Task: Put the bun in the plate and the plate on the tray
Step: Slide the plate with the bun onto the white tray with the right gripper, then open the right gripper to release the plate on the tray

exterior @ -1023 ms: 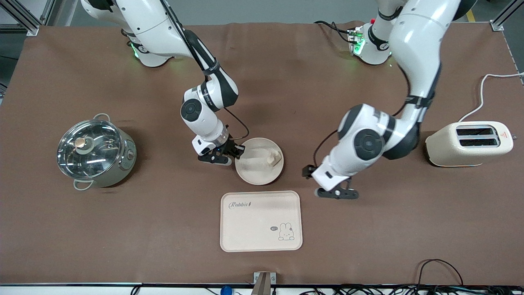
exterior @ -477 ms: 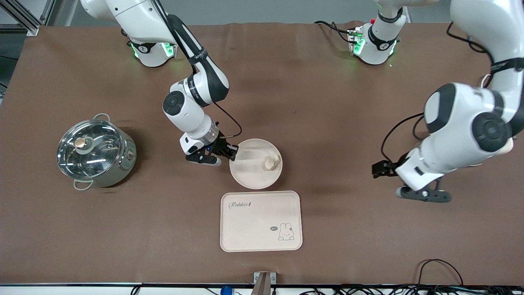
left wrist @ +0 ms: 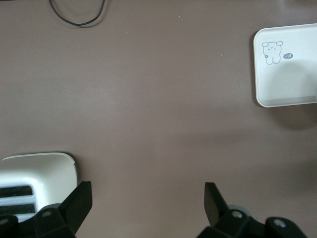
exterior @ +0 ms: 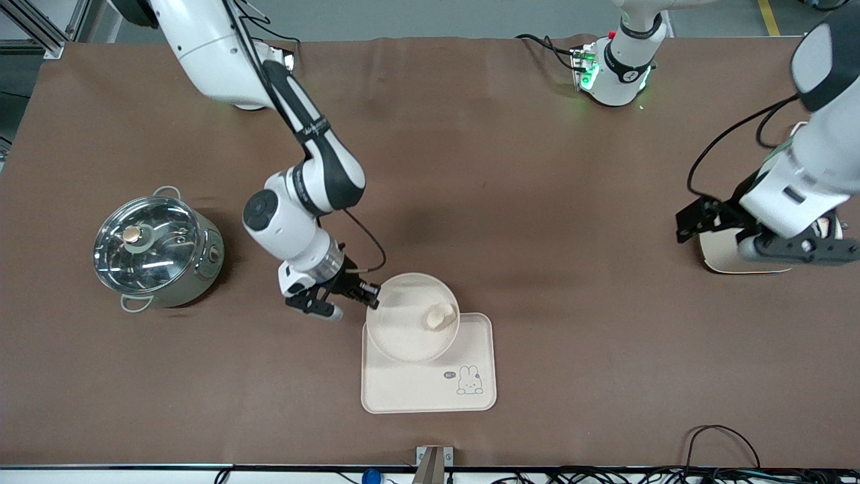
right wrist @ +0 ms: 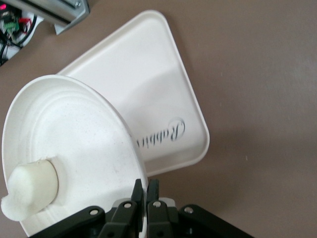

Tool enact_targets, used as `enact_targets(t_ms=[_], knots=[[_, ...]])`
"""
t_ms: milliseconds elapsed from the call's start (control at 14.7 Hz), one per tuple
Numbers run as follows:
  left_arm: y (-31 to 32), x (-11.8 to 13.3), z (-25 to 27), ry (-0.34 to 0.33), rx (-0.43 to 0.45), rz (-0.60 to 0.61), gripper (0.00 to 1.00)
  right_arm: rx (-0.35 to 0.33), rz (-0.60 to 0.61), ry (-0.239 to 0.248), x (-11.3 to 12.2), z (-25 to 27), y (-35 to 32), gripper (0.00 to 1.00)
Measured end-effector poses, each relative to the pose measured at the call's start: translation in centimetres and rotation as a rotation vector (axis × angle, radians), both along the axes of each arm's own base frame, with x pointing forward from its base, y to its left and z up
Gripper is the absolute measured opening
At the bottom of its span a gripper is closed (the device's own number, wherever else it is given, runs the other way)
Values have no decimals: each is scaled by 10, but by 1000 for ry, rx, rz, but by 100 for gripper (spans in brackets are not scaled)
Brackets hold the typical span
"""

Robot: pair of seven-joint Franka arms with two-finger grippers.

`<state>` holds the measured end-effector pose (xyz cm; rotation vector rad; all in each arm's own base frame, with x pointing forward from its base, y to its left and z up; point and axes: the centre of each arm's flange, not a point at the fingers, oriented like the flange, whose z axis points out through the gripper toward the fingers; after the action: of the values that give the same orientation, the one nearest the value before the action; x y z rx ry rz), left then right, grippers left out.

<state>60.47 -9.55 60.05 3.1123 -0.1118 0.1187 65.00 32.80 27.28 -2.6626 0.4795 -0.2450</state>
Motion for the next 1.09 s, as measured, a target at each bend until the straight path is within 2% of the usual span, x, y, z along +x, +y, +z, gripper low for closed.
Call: enact_targets(t_ms=[273, 545, 1091], knots=[[-5, -24, 32, -19, 11, -8, 100, 8, -6, 14, 35, -30, 1, 5], [3, -26, 37, -26, 16, 7, 100, 16, -6, 8, 53, -63, 13, 5], [21, -39, 44, 25, 35, 33, 100, 21, -14, 7, 62, -91, 15, 5]])
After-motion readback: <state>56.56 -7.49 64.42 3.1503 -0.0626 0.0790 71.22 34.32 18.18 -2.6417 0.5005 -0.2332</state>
